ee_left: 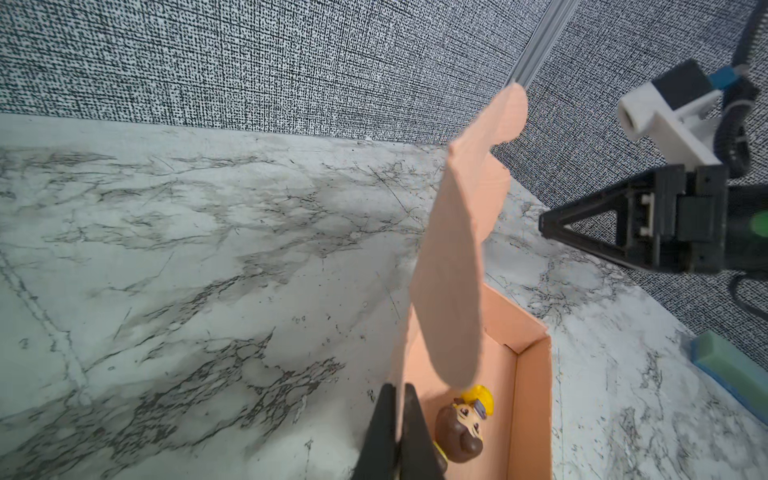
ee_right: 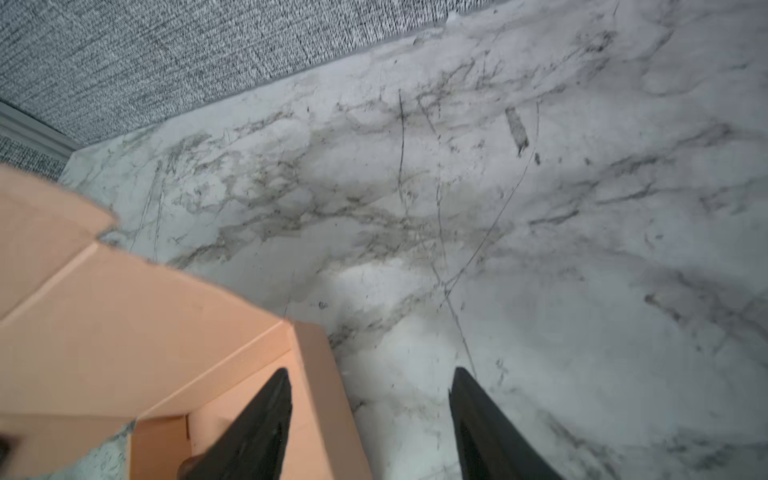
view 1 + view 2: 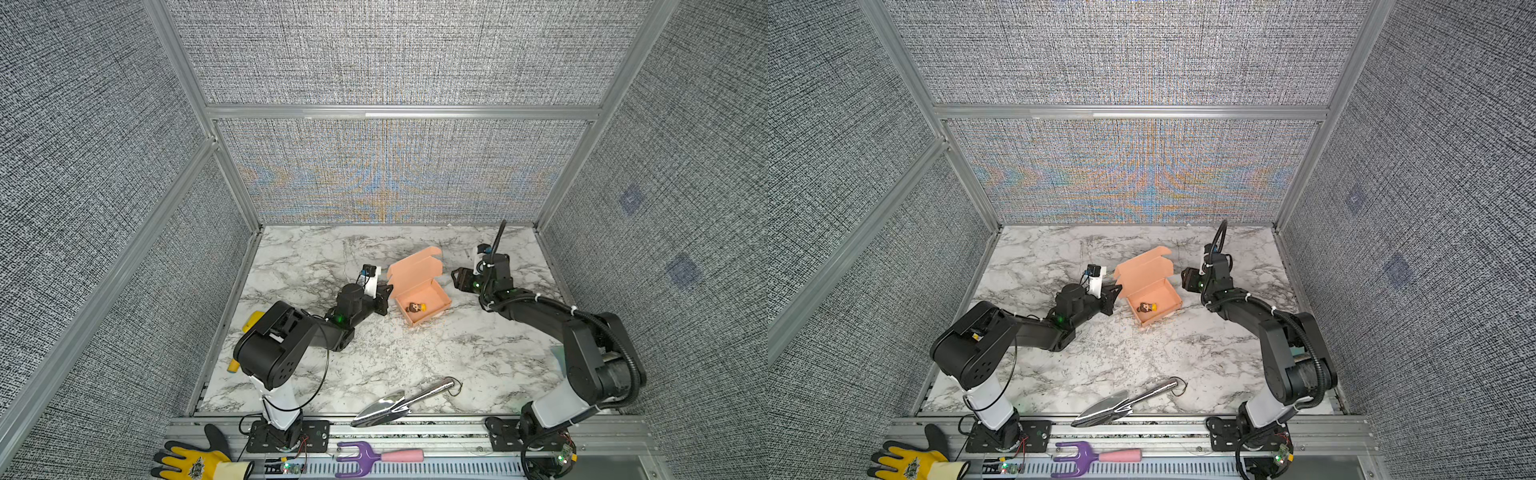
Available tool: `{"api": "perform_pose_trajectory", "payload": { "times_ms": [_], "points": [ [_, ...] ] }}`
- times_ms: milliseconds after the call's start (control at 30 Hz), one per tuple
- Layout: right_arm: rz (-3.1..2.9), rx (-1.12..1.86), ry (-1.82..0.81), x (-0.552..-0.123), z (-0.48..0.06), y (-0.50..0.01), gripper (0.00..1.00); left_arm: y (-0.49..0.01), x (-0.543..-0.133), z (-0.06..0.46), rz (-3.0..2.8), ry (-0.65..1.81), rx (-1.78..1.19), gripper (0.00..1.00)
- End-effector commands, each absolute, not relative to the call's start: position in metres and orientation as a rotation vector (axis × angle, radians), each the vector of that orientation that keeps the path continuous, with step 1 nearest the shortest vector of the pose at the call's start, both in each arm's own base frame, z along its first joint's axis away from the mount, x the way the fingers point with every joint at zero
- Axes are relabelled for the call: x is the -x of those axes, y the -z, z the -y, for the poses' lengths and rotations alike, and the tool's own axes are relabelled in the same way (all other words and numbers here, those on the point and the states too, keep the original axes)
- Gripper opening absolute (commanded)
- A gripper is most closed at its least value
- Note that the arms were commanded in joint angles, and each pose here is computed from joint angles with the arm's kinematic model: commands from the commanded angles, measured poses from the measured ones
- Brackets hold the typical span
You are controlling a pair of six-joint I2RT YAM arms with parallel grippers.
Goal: Assemble paper box
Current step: Fold the lid at the center of the table.
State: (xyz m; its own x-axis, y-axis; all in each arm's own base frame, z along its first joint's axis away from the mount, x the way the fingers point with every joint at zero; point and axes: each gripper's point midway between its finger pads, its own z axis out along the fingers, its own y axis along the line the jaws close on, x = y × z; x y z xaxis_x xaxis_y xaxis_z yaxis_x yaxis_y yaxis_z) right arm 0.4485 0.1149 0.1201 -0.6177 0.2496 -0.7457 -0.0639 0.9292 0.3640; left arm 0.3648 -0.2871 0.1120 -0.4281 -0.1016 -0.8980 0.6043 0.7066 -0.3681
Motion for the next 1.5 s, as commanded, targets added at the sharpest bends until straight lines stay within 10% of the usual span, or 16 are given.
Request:
{"api": "perform_pose_trajectory", "payload": {
  "times_ms": [0,933,1467],
  "points": [
    [-2.178,-0.034,-0.548,-0.473,-0.125,-0.130,0.63,-0.116,-0.364,0.292,-1.840,0.846,-0.418,0.00],
    [-2.220,0.247,-0.599,-0.463,-0.196,-0.103,0.62,-0.115,-0.384,0.300,-1.901,0.787,-0.392,0.00],
    [-2.068,-0.006,-0.427,-0.442,-0.124,-0.149,0.61,-0.121,-0.378,0.306,-1.883,0.806,-0.461,0.00]
  ]
}}
